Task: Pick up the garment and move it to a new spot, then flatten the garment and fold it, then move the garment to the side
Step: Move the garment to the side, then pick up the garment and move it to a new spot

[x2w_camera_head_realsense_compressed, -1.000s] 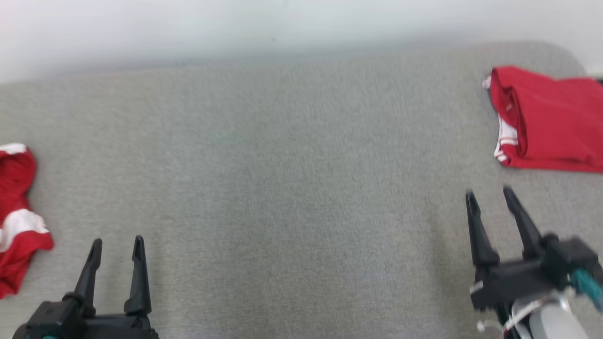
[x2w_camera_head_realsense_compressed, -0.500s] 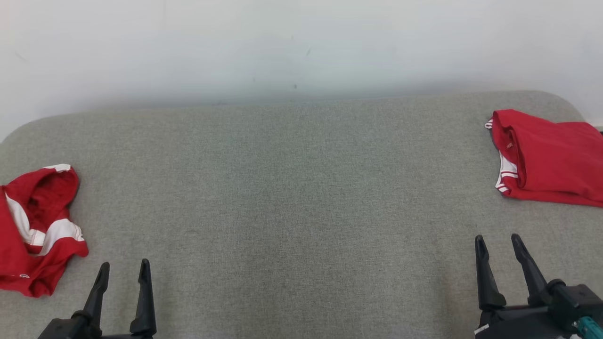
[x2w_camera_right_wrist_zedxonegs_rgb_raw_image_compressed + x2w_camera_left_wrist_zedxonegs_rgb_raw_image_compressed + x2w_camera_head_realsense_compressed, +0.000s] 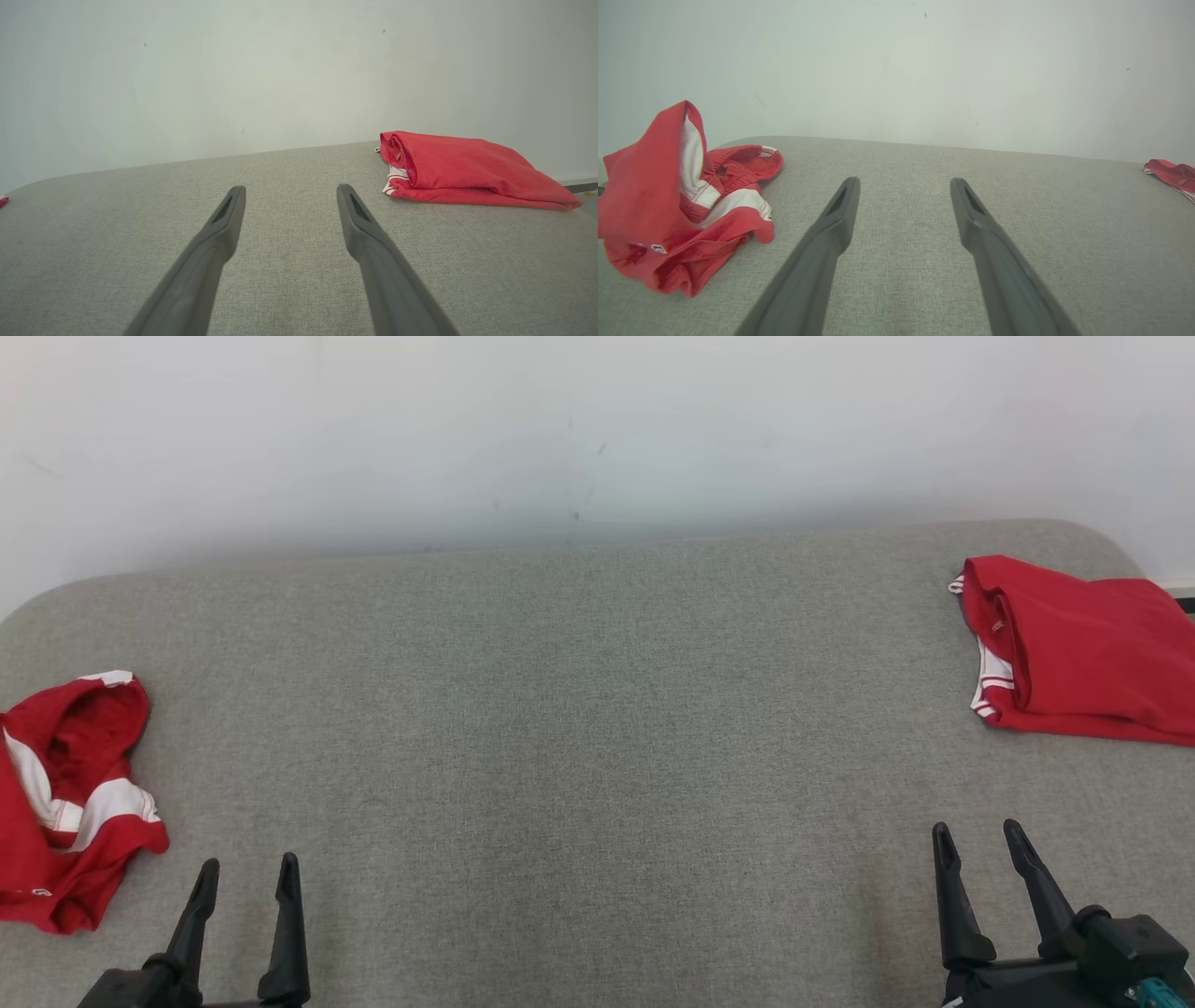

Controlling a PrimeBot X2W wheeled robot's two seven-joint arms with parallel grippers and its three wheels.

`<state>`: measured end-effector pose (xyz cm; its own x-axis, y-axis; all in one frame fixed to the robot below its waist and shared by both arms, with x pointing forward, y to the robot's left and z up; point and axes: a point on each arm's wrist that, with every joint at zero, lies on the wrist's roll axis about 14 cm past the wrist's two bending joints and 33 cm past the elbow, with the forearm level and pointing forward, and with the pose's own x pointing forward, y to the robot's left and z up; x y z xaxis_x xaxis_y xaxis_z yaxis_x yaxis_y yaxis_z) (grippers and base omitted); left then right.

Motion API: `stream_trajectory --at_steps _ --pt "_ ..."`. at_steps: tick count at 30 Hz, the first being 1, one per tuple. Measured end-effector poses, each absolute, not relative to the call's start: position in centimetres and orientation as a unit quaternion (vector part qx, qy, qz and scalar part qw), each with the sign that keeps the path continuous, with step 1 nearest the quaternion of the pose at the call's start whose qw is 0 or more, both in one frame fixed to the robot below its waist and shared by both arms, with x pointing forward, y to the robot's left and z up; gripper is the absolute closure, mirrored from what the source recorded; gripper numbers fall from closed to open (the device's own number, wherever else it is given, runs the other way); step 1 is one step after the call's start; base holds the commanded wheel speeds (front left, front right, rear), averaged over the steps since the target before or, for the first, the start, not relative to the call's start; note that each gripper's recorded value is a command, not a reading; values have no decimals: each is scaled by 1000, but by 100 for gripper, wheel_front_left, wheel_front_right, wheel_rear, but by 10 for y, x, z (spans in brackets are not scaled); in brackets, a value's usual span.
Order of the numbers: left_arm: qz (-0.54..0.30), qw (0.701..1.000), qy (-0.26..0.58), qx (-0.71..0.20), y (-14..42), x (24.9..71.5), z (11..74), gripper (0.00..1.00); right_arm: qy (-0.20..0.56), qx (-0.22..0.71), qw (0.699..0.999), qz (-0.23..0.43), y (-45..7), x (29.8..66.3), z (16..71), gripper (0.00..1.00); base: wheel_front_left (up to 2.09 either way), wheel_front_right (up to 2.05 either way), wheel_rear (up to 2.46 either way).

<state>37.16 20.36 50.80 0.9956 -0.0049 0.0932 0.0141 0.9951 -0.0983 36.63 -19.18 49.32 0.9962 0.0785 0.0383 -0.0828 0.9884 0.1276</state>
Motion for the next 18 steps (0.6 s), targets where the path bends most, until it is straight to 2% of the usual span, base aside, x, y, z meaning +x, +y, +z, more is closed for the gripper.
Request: stream_trajectory --at_steps 18 --pt "14 998 -47 -43 218 366 509 0 -1 79 995 57 -176 366 483 0 0 0 0"
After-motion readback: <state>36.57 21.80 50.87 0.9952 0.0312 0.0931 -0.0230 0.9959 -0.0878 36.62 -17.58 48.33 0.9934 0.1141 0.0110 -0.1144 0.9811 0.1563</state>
